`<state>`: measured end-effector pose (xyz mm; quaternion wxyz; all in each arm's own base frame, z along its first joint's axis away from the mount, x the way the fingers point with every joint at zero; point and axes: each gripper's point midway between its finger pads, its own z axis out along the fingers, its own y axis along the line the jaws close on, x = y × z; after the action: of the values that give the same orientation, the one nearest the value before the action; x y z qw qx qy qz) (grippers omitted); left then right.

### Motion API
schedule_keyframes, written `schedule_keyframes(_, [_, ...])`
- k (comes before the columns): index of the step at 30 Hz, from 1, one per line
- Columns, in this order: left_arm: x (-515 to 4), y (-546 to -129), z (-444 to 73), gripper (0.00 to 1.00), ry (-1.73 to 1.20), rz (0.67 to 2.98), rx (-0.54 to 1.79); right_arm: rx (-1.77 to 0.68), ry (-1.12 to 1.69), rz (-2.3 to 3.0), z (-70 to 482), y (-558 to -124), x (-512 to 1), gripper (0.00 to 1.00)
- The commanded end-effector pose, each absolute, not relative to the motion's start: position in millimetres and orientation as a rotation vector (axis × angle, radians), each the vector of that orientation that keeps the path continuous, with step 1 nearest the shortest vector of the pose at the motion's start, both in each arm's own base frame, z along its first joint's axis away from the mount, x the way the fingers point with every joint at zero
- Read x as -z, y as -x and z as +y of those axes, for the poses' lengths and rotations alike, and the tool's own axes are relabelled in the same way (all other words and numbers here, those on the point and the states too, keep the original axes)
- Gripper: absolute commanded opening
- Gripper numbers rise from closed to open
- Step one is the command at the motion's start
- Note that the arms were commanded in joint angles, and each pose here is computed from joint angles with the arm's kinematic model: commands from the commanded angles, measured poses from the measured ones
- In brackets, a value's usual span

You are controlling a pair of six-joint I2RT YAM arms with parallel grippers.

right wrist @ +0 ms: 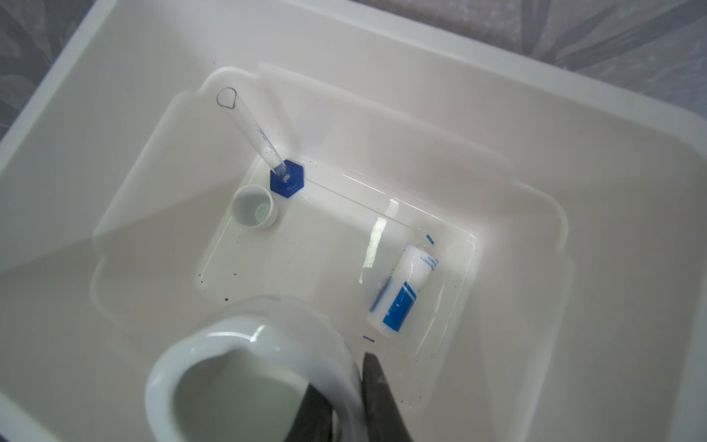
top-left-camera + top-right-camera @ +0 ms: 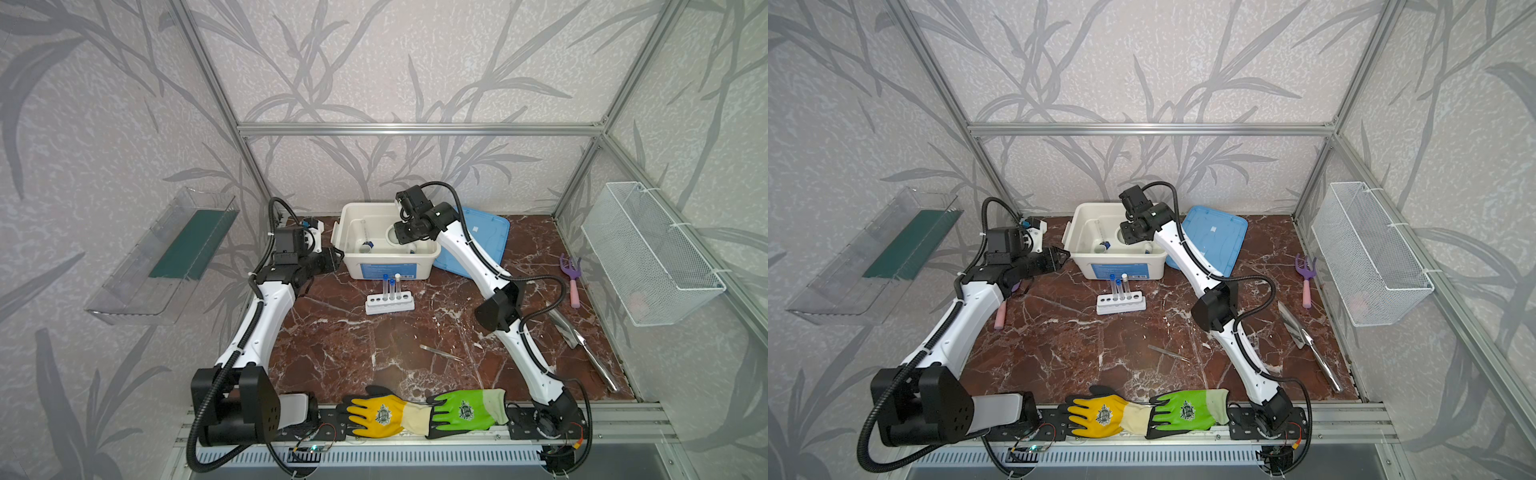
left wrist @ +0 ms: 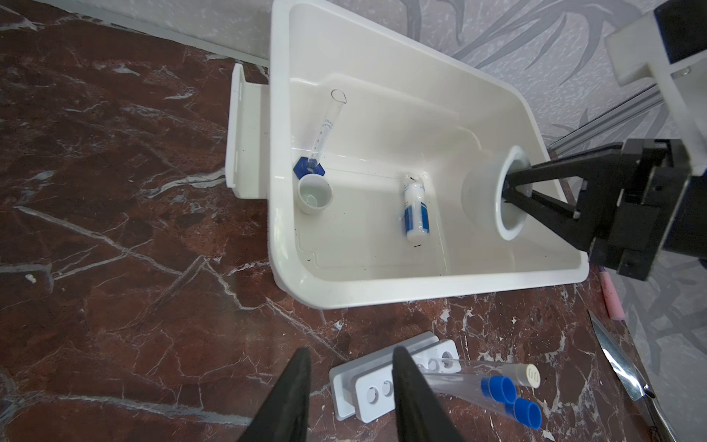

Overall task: Organize the chemistry lab equipment
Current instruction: 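Lift the crucible with the right gripper and carry it over the tub, then lower the white crucible into the tub and open the right gripper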

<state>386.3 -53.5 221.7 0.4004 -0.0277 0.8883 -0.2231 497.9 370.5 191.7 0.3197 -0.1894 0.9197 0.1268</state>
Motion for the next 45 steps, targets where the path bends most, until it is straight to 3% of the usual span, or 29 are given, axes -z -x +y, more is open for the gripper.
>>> schedule_keyframes(1, [-220.4, -388.0, -53.3, 0.37, 0.058, 2.247, 0.565, -0.401, 0.514, 2.347, 382.3, -508.0, -202.3, 0.1])
schedule_keyframes(45, [-214.1, -390.3, -53.2, 0.37, 0.063, 2.269, 0.569, -0.326, 0.644, 2.572, 373.2, -508.4, -71.2, 0.11])
